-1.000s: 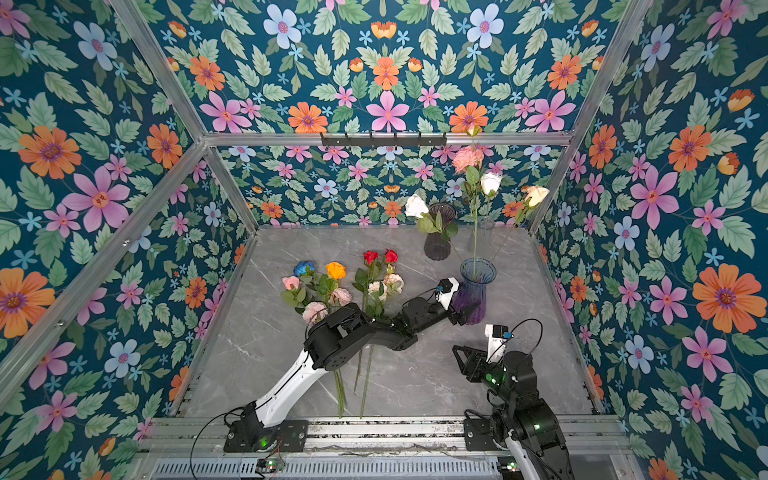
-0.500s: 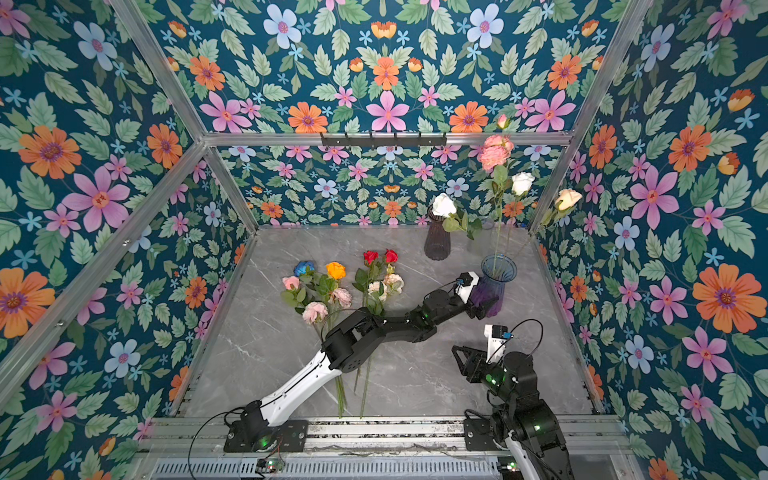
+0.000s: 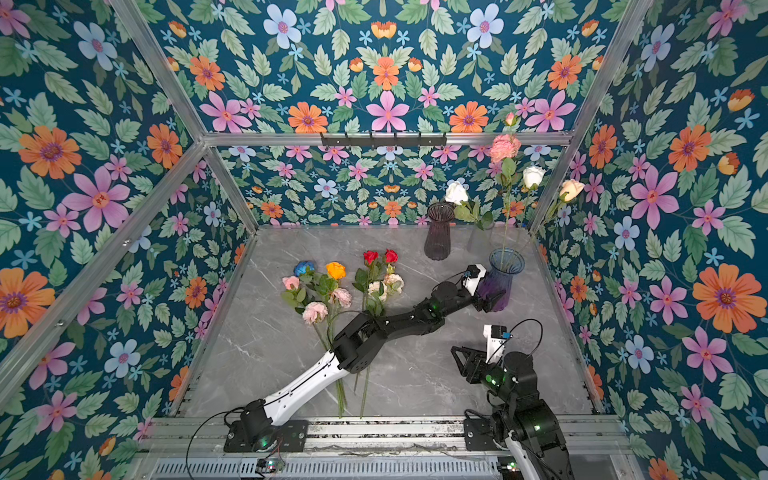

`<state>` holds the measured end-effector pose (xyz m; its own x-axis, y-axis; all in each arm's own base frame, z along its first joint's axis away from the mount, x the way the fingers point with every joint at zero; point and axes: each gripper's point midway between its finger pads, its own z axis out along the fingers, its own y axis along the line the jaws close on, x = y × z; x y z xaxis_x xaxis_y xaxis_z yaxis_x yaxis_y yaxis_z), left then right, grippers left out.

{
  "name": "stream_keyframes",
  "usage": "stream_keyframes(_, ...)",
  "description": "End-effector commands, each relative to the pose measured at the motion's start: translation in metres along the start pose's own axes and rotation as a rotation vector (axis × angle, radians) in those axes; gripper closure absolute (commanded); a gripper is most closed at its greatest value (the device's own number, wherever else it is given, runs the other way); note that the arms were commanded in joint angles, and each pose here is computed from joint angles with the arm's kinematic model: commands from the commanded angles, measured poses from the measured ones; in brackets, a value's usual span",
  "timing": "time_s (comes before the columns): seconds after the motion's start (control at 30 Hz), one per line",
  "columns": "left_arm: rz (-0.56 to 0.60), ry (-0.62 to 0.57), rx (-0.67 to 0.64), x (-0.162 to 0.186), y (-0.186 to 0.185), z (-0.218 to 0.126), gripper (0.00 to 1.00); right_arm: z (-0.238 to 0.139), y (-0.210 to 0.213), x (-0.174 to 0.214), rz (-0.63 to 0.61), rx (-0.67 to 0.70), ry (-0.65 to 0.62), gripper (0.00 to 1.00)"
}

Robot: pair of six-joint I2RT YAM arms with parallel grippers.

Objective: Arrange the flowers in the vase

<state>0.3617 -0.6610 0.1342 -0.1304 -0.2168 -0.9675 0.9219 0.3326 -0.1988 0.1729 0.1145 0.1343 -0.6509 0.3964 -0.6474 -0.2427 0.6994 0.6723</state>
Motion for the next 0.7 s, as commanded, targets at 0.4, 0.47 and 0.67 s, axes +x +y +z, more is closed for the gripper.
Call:
stream_keyframes(0.4,-0.014,0.035,-0.007,-0.006,-0.006,-0.032,0.0,0.0,0.001,-0.003,-0.009,0.0,-0.013,0.51)
stream_keyframes(0.47,-0.006,0.024,-0.013,-0.015,-0.008,-0.039,0.0,0.0,0.0,-0.003,-0.008,0.003,-0.013,0.52)
stream_keyframes(0.67,0.013,-0.008,-0.049,-0.055,0.005,-0.081,0.01,0.0,-0.001,-0.003,-0.006,0.011,-0.014,0.52)
